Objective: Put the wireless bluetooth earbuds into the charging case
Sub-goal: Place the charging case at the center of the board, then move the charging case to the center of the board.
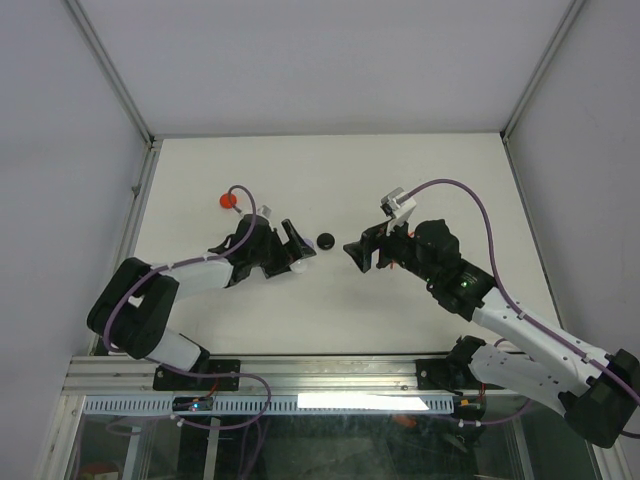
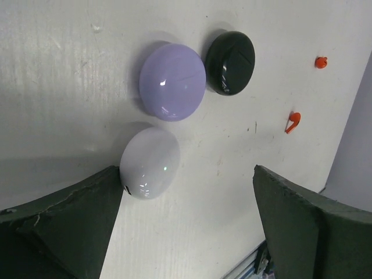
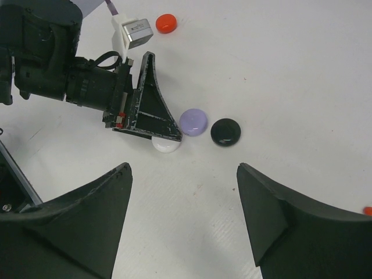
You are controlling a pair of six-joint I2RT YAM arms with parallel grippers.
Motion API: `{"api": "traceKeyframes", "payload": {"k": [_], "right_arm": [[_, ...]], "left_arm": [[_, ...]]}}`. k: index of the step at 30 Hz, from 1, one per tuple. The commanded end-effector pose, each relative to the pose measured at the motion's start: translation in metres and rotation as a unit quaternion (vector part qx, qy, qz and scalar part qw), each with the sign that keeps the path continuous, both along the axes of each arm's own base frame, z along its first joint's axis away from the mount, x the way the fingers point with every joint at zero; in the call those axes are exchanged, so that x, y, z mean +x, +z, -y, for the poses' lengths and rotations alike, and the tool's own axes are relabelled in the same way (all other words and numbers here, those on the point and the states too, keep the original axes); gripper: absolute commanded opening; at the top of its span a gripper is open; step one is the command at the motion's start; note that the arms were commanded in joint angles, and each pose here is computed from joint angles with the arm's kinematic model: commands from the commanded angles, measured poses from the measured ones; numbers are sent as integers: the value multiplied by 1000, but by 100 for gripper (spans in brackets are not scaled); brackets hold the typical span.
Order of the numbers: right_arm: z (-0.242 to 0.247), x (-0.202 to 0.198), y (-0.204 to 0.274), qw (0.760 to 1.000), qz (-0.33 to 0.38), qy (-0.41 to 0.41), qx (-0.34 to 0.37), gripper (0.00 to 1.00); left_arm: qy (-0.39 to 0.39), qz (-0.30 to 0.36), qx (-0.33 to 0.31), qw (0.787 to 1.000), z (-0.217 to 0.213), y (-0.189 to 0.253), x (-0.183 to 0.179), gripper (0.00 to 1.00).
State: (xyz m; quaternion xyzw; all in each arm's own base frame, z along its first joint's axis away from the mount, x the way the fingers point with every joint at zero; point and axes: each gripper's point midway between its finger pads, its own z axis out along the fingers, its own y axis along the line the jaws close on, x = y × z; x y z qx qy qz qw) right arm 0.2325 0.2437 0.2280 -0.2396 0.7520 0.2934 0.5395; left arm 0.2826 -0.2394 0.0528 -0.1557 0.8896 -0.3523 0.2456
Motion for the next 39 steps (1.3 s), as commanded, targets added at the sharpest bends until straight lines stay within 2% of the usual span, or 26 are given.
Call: {"api": "traceKeyframes", "payload": {"k": [1,3,6,13,19,26,29,34,39], "right_arm": [[-1,6,19,1000,27,-5,15,76],[-1,7,19,1000,25,-6,11,76],[0,7,20,1000,25,-6,9,76],[4,11,18,999,29,-19,-3,77],[5,12,16,999,28,-22,-6,77],[8,12,12,999,27,-27,-12,77],[8,11,11,999,26,-26,-13,77],[10,11,13,999,29,-29,-15,77],[9,13,10,999,27,-29,-20,77]], "left_arm": [[-39,14,23,999,24,3,8,96],[-55,19,27,998,39,8,14,96],[-46,20,45,998,34,3,16,96],[-10,38,143,989,-9,4,19,96],[19,65,243,968,-58,25,33,99],[105,127,301,939,-140,86,79,99],[115,133,305,936,-164,98,104,99],[98,144,326,929,-193,105,154,99],[27,158,339,927,-205,96,198,95]]}}
